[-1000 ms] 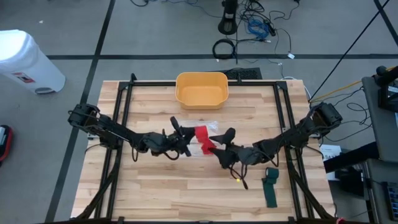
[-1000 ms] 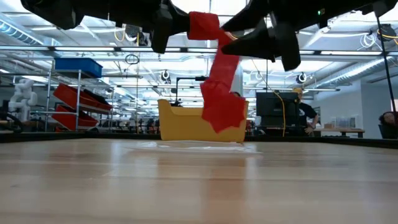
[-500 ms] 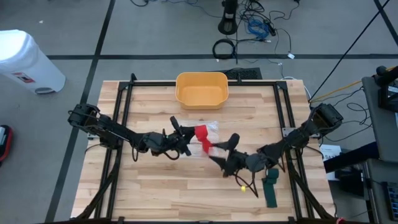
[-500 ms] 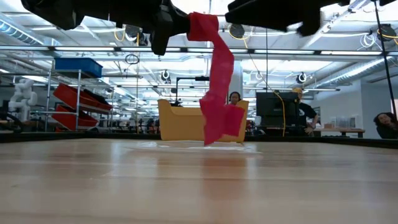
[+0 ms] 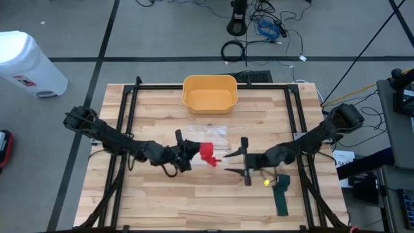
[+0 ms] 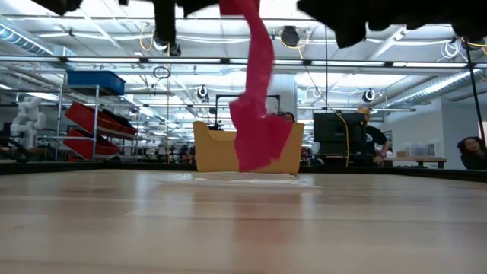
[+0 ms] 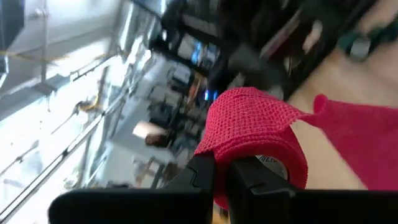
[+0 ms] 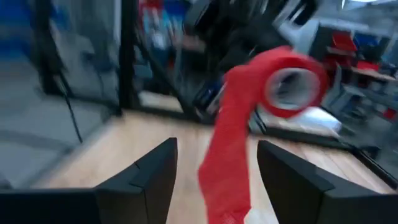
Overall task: Roll bandage
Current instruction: Roll the red bandage
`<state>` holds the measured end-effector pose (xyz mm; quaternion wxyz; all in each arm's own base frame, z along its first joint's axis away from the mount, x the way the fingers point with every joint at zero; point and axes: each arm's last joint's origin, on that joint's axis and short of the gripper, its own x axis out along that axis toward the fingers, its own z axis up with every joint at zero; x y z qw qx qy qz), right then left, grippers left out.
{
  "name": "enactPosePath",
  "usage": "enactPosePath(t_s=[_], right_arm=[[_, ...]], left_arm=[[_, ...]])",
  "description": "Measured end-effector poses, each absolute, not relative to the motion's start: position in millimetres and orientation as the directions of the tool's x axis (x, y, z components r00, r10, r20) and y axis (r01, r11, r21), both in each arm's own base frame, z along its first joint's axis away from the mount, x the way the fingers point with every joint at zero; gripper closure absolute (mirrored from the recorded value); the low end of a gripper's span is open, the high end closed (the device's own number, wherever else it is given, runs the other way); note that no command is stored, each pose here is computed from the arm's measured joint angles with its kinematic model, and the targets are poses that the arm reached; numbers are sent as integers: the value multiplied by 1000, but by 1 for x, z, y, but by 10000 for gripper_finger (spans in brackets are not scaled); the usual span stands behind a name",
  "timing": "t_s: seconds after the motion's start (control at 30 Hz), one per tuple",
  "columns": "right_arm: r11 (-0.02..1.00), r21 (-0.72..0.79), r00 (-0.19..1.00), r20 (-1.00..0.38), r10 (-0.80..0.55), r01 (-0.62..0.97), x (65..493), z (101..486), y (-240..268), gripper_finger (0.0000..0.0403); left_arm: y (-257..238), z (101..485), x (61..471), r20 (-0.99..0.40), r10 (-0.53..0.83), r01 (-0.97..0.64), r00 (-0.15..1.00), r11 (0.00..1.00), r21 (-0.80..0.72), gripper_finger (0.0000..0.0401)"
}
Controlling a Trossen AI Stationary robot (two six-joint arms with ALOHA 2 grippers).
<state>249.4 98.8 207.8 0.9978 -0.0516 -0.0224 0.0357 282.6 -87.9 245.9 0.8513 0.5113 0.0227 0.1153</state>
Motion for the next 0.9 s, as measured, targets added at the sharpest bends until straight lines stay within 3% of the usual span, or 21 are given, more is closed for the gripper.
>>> enactPosePath(t_s=[0.07,0.27,0.63,0.9], right_arm=[[995,-26,989,110,96,-94,242,204,88,195],[976,117,979,109,172,-185,248,185,69,195],[910,161,924,41,380,-381,302,167,69,195],[853,165,866,17,499,-495,334,157,69,208]], left_arm=[[-91,251,279,95,170,-165,981,469,867,388],[-94,251,279,74,1,-66,997,481,874,388],[-92,253,282,60,-26,-39,998,496,867,388],[-91,257,287,24,-64,16,998,568,823,388]])
